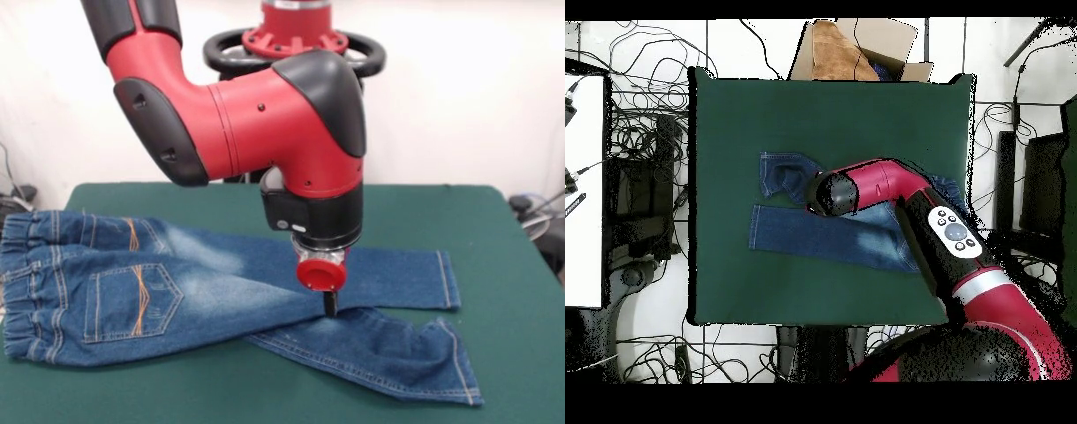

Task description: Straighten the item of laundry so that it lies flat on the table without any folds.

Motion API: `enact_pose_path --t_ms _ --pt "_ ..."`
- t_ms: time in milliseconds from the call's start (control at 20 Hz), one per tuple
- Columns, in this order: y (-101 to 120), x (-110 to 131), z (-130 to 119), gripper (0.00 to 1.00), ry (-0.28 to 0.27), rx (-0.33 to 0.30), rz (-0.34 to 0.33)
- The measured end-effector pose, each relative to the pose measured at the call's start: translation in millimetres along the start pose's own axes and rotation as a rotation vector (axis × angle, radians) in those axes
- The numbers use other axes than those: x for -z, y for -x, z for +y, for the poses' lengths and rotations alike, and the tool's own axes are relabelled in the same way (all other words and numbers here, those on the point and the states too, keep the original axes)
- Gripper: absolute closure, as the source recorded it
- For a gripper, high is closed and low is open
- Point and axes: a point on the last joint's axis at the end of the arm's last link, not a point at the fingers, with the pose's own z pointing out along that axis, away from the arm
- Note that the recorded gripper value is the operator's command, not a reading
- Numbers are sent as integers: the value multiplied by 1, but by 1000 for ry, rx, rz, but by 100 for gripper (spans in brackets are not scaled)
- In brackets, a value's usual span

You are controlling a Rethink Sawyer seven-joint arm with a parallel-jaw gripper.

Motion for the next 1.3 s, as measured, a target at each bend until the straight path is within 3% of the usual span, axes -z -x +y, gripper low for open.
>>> enact_pose_path --t_ms 700,1300 --pt "1 -1 1 100 0 6 3" --pt "-8 -10 5 100 -28 76 56"
